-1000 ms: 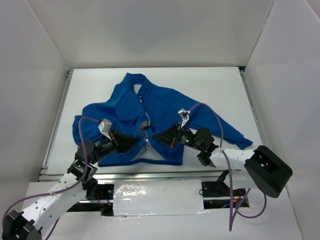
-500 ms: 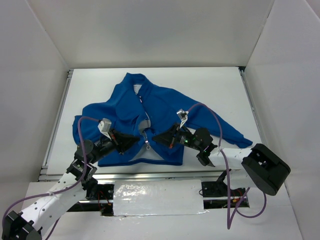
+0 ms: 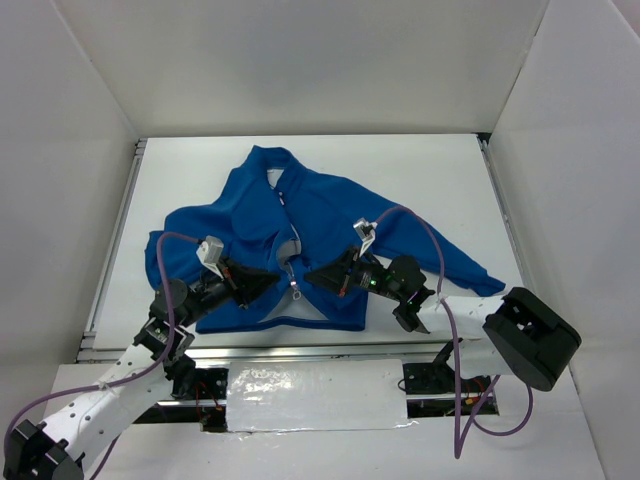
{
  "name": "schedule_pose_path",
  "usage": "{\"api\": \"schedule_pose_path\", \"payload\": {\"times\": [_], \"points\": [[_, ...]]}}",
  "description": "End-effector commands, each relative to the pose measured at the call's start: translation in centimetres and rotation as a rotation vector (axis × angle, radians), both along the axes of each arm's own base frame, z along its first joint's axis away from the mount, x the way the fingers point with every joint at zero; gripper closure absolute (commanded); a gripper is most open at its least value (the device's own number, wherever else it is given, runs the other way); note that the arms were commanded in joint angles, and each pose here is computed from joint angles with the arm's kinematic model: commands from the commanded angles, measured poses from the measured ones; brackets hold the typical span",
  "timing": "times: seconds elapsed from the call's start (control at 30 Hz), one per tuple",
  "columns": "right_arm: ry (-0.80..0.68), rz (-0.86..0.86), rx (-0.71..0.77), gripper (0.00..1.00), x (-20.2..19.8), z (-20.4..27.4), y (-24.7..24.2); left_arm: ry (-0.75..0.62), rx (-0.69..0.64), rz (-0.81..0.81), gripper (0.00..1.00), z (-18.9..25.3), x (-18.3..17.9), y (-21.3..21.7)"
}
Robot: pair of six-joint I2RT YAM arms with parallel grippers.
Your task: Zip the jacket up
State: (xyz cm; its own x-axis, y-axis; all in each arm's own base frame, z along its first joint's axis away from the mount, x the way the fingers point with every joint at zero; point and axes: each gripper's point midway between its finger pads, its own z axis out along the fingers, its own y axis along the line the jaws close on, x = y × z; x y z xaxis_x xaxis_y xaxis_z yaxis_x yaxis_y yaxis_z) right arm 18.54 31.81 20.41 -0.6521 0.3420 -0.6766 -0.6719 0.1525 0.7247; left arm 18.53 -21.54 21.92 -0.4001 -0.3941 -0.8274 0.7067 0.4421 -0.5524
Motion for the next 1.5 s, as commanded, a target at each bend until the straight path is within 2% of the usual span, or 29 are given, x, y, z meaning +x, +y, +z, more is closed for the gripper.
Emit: {"api": "schedule_pose_path", "payload": {"times": [0.0, 1.47], "points": [[-0.084, -0.007, 0.073, 1.00, 0.22, 2.93, -0.12, -0.105, -0.051, -0.011, 1.00, 2.95, -0.21, -0.04], [-0.098, -0.022, 0.081, 1.00, 0.60, 3.40, -0.57, -0.089, -0.069, -0.039, 1.00, 2.42, -0.34, -0.49]]}}
